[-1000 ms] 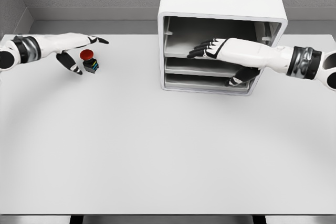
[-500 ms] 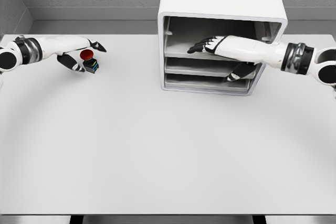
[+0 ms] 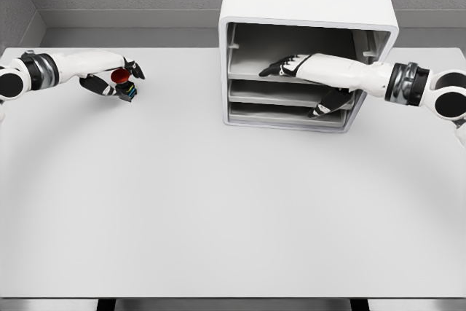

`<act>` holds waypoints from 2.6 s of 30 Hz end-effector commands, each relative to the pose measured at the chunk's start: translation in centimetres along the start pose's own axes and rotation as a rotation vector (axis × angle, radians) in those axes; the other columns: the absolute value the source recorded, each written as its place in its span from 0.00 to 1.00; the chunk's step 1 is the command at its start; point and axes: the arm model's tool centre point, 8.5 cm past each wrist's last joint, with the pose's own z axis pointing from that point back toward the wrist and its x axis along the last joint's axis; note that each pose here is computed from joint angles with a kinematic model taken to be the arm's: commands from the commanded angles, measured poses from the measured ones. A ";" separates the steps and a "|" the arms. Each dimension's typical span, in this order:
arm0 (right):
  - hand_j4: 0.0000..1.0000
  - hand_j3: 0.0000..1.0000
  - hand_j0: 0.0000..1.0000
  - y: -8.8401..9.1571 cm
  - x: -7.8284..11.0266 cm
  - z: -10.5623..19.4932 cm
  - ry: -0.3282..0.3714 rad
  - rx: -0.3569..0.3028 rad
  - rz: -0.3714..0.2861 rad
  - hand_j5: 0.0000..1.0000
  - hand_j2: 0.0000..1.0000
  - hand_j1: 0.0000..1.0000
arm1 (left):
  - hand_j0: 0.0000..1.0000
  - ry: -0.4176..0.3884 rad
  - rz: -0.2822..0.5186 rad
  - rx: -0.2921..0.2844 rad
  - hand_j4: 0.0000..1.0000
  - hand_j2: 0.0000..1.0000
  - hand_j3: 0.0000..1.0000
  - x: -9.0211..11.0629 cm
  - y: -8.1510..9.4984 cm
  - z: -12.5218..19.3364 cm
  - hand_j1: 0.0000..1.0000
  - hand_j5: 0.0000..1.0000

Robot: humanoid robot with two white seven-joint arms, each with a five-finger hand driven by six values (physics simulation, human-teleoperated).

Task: Slide open multi-storey tabletop storage cabinets and put open load switch and slide close multi-storey tabletop storage cabinets

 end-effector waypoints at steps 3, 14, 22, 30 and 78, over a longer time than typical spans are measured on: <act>1.00 1.00 1.00 0.5 -0.1 0.1 0.004 0.017 0.009 1.00 1.00 1.00 | 0.55 0.000 0.007 0.005 0.55 0.55 0.55 0.0 0.0 0.0 0.55 0.55; 1.00 1.00 1.00 0.5 0.5 0.5 -0.009 0.020 0.018 1.00 1.00 1.00 | 0.41 -0.007 0.004 0.015 0.41 0.41 0.41 0.1 0.3 0.1 0.41 0.41; 1.00 1.00 1.00 0.2 2.1 1.5 -0.043 0.027 0.048 1.00 1.00 1.00 | 0.41 -0.046 -0.048 0.052 0.41 0.41 0.41 1.2 2.6 1.1 0.41 0.41; 1.00 1.00 1.00 0.3 3.5 2.5 -0.072 0.034 0.067 1.00 1.00 1.00 | 0.42 -0.131 -0.155 0.086 0.42 0.42 0.42 3.6 4.9 3.5 0.42 0.42; 1.00 1.00 1.00 0.0 0.3 2.3 0.013 0.048 0.027 1.00 1.00 1.00 | 0.42 -0.514 -0.247 0.071 0.42 0.42 0.42 14.9 3.9 9.7 0.42 0.42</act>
